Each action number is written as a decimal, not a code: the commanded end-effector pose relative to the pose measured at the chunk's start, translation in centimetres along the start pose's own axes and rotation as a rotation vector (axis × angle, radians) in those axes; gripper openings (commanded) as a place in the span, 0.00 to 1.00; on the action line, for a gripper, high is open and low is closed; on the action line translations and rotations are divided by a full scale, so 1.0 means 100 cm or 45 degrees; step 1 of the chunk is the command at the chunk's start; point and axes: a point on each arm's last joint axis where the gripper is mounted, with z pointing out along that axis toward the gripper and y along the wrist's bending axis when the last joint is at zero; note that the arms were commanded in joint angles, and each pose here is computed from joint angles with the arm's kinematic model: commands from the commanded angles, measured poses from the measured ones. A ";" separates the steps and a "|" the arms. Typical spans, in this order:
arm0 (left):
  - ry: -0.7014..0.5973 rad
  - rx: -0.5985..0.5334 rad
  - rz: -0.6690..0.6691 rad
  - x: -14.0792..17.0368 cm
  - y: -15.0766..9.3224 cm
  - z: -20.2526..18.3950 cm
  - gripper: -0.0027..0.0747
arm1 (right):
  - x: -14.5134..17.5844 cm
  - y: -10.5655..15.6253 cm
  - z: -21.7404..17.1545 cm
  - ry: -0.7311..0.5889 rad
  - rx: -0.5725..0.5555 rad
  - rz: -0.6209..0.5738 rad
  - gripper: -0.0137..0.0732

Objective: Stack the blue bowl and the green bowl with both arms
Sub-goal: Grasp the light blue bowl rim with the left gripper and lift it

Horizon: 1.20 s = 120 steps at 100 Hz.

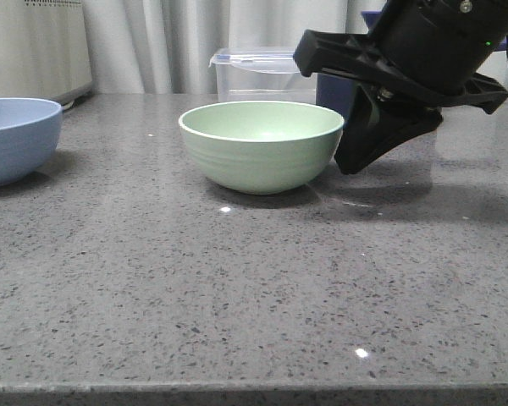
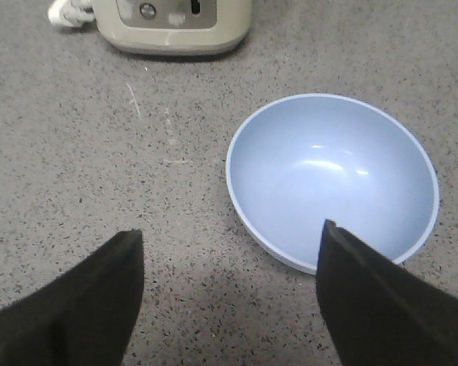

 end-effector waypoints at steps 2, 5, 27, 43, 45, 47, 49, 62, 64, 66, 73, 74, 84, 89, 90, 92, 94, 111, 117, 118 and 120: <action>0.017 0.027 -0.037 -0.027 -0.003 0.008 0.65 | -0.011 0.005 -0.015 -0.118 -0.030 -0.007 0.06; 0.049 0.032 -0.041 -0.031 -0.003 0.012 0.65 | -0.011 0.005 -0.015 -0.118 -0.030 -0.007 0.06; 0.256 0.051 -0.063 -0.056 -0.004 0.048 0.65 | -0.011 0.005 -0.015 -0.118 -0.030 -0.007 0.06; 0.357 0.049 -0.068 -0.062 -0.003 0.076 0.65 | -0.011 0.005 -0.015 -0.118 -0.030 -0.007 0.06; 0.369 0.048 -0.069 -0.061 -0.003 0.080 0.65 | -0.011 0.005 -0.015 -0.118 -0.030 -0.007 0.06; 0.381 0.048 -0.069 -0.062 -0.003 0.083 0.65 | -0.011 0.005 -0.015 -0.118 -0.030 -0.007 0.06; 0.402 0.048 -0.070 -0.061 -0.002 0.087 0.65 | -0.011 0.005 -0.015 -0.118 -0.030 -0.007 0.06; 0.458 0.044 -0.075 -0.058 -0.001 0.104 0.65 | -0.011 0.005 -0.015 -0.118 -0.030 -0.007 0.06; 0.471 0.043 -0.076 -0.057 -0.001 0.108 0.65 | -0.011 0.005 -0.015 -0.118 -0.030 -0.007 0.06; 0.475 0.043 -0.077 -0.057 -0.001 0.110 0.65 | -0.011 0.005 -0.015 -0.118 -0.030 -0.007 0.06; 0.487 0.040 -0.079 -0.055 0.000 0.118 0.64 | -0.011 0.005 -0.015 -0.118 -0.030 -0.007 0.06; 0.484 0.040 -0.079 -0.056 0.000 0.119 0.64 | -0.011 0.005 -0.015 -0.118 -0.030 -0.007 0.06; 0.488 0.039 -0.080 -0.057 0.000 0.125 0.58 | -0.011 0.005 -0.015 -0.118 -0.030 -0.007 0.06; 0.484 0.039 -0.080 -0.058 0.000 0.126 0.51 | -0.011 0.005 -0.015 -0.117 -0.030 -0.007 0.06; 0.482 0.039 -0.080 -0.058 0.000 0.127 0.50 | -0.011 0.005 -0.015 -0.117 -0.030 -0.007 0.06; 0.479 0.039 -0.080 -0.059 0.000 0.126 0.45 | -0.011 0.005 -0.015 -0.117 -0.030 -0.007 0.06; 0.479 0.039 -0.080 -0.059 0.000 0.126 0.42 | -0.011 0.005 -0.015 -0.117 -0.030 -0.007 0.06; 0.490 0.039 -0.081 -0.059 0.000 0.128 0.05 | -0.011 0.005 -0.015 -0.117 -0.030 -0.007 0.06; 0.498 0.039 -0.081 -0.058 0.000 0.128 0.01 | -0.011 0.005 -0.015 -0.117 -0.030 -0.007 0.06; 0.499 0.039 -0.081 -0.058 0.000 0.128 0.01 | -0.011 0.005 -0.015 -0.117 -0.030 -0.007 0.06; 0.498 0.039 -0.081 -0.058 0.000 0.128 0.01 | -0.011 0.005 -0.015 -0.117 -0.030 -0.007 0.06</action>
